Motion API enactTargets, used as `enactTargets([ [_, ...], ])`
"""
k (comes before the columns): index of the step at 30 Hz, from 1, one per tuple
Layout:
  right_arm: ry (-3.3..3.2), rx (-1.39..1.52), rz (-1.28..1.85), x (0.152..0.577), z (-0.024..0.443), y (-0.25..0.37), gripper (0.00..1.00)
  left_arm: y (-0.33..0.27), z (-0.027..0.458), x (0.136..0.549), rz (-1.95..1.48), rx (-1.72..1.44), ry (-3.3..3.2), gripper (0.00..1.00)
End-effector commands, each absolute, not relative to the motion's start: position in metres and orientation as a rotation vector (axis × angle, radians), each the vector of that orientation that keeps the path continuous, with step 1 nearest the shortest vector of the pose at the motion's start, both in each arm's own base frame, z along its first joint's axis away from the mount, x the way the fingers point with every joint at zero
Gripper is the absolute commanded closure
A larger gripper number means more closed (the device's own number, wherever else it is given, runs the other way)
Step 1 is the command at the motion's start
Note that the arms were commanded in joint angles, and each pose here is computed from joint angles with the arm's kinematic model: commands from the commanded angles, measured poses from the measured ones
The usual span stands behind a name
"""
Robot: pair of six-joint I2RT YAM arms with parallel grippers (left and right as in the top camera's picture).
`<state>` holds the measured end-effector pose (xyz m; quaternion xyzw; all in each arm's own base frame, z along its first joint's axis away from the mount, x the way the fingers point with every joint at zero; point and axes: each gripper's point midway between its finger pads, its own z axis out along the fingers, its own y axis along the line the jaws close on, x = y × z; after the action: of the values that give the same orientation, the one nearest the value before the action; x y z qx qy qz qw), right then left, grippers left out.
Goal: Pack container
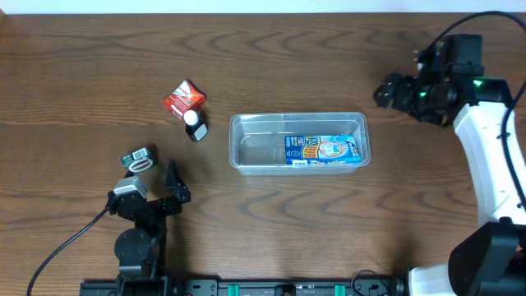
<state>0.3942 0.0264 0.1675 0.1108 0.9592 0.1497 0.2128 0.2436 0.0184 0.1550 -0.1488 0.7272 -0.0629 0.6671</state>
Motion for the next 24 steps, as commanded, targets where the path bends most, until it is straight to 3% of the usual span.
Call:
enactTargets([
  [1,2.662,0.179,0.467,0.386,0.178,0.052,0.04,0.021,0.137,0.243,-0.128,-0.355,1.689,0.02],
  [6,2.693,0.005,0.521,0.369,0.183,0.09,0.1,0.021,0.137,0.243,-0.128,-0.355,1.689,0.02],
  [11,2.728,-0.113,0.511,0.356,0.178,0.119,0.27,0.021,0.137,0.243,-0.128,-0.355,1.689,0.02],
  [18,2.669,-0.084,0.578,0.365,0.191,0.126,0.34,0.021,0.137,0.243,-0.128,-0.355,1.689,0.02],
  [24,2.762,-0.223,0.561,0.339,0.179,0.13,0.39,0.021,0.137,0.243,-0.128,-0.355,1.689,0.02],
])
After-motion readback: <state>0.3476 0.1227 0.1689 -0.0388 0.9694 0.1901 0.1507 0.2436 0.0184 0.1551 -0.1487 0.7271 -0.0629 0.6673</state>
